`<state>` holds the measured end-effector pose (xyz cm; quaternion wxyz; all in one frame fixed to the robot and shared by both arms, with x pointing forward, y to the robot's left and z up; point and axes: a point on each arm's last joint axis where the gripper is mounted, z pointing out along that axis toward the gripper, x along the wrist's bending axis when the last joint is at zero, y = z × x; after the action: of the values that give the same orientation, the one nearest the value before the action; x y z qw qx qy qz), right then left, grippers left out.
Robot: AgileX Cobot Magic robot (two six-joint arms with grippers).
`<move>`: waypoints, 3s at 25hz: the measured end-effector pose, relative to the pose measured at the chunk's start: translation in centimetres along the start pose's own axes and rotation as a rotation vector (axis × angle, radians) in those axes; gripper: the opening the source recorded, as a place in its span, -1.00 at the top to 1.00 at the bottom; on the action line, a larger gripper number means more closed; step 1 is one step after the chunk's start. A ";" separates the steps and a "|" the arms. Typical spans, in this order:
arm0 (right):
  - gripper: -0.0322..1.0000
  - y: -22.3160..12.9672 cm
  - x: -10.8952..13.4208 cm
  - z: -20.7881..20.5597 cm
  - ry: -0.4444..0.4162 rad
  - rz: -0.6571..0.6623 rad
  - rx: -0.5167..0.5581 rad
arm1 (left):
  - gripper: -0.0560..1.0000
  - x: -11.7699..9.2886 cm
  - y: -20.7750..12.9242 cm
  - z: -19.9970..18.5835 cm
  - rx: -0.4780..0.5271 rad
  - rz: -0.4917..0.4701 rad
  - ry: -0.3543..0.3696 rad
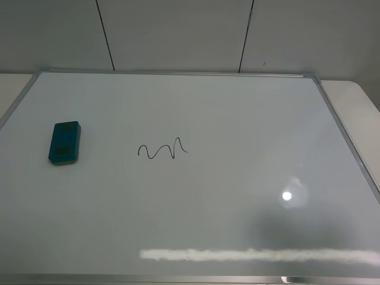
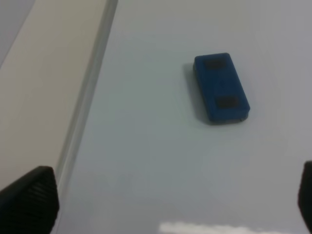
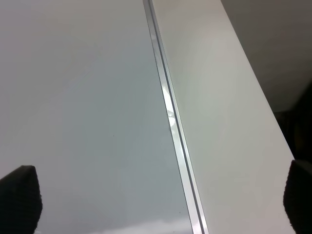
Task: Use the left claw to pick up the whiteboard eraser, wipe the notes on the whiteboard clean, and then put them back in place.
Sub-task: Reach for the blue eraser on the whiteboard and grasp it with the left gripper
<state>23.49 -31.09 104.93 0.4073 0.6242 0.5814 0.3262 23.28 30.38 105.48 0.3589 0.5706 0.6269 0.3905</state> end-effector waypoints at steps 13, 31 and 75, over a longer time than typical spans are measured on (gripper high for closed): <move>-0.98 0.0 0.0 0.0 0.000 0.000 0.000 | -0.99 0.0 0.0 0.0 0.000 -0.001 0.003; -0.98 0.0 0.0 0.0 0.000 0.000 0.000 | -0.99 -0.3 4.6 2.9 0.136 -0.011 -0.013; -0.98 0.0 0.0 0.0 0.000 0.000 0.000 | -0.99 -2.3 8.2 28.9 0.921 -0.102 -0.022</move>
<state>23.49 -31.09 104.93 0.4073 0.6242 0.5814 0.3262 52.92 30.79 100.24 0.0935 0.6431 0.7586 0.0474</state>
